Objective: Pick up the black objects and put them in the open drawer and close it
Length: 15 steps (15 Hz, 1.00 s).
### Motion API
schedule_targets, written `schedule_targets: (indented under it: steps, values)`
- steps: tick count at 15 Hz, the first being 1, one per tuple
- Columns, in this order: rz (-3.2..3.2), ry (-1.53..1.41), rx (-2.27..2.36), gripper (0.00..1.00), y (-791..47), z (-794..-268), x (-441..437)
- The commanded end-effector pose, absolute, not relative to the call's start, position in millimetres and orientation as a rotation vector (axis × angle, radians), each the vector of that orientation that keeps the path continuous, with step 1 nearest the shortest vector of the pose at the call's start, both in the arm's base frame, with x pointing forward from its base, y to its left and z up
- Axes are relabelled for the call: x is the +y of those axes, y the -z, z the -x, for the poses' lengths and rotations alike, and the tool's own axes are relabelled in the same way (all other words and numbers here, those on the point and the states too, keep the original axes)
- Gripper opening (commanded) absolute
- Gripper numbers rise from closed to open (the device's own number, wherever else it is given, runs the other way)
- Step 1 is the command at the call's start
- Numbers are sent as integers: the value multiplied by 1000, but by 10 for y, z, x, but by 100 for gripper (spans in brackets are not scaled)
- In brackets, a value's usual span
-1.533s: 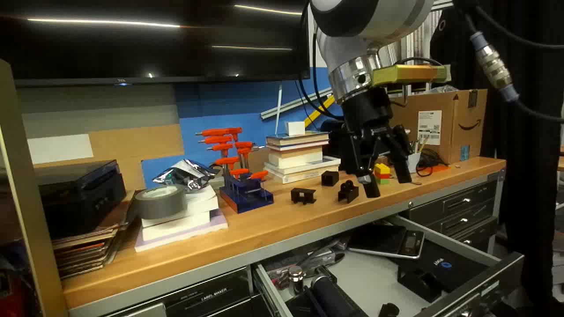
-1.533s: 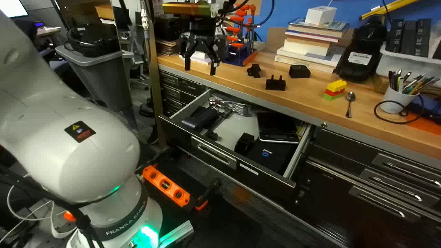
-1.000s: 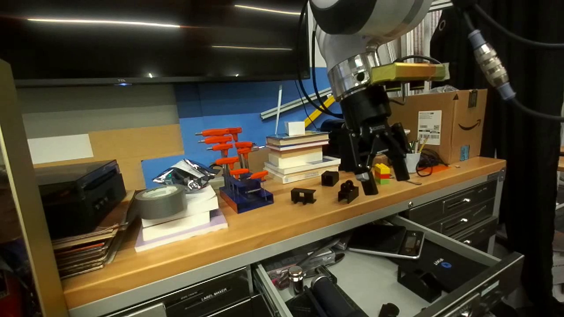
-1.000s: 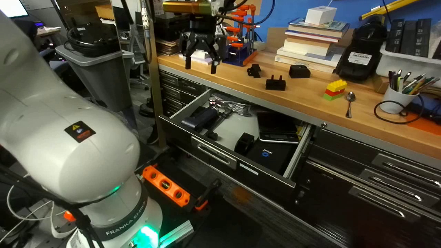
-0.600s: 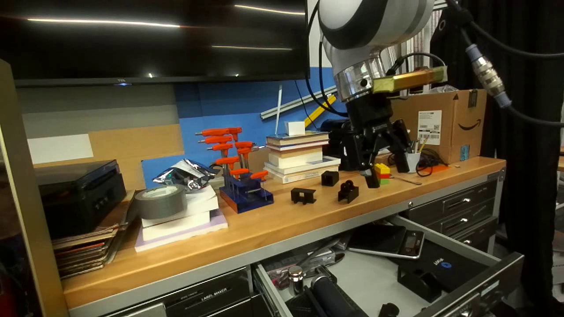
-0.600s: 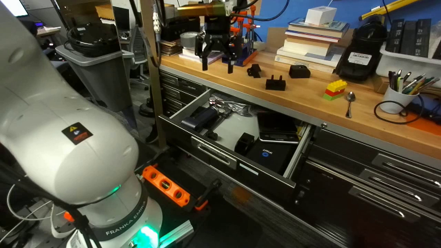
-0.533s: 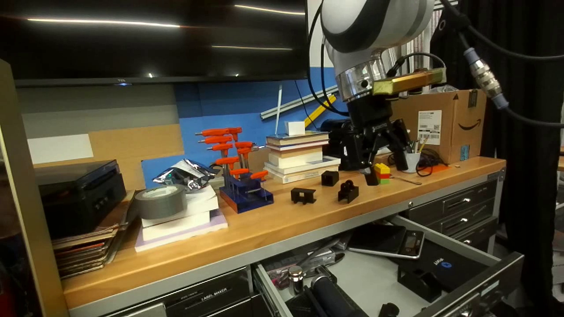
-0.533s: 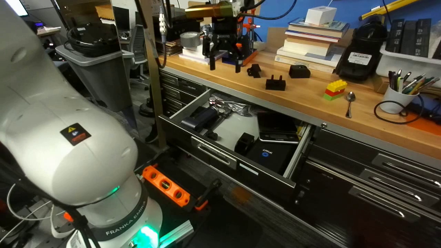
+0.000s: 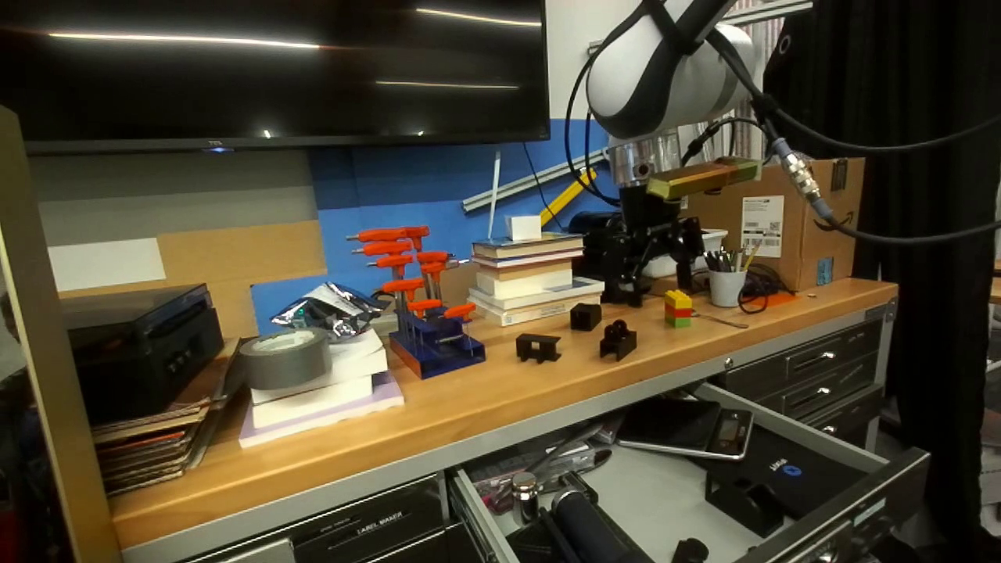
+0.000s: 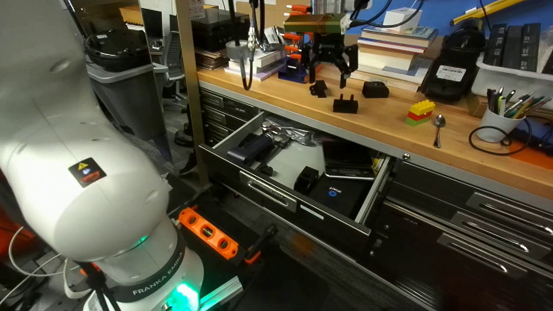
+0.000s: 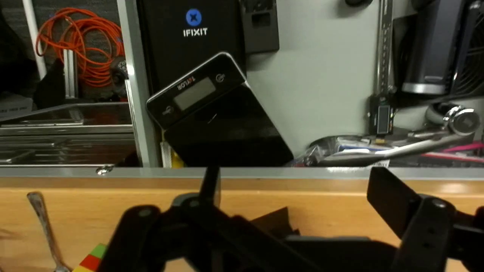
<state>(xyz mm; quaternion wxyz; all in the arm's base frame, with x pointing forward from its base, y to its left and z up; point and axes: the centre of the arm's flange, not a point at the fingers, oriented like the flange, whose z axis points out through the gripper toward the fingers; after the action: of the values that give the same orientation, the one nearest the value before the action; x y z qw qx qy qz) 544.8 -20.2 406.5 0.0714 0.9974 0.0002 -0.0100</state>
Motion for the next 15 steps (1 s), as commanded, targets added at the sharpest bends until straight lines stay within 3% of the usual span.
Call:
schedule_targets:
  steps: [1,8,15]
  values:
    - [-3022,-96,-82,100,-4180,-5989,-447]
    - [-3110,-254,-316,100,-4055,-6872,-758]
    - [-3172,-216,-643,100,-3593,-7662,-784]
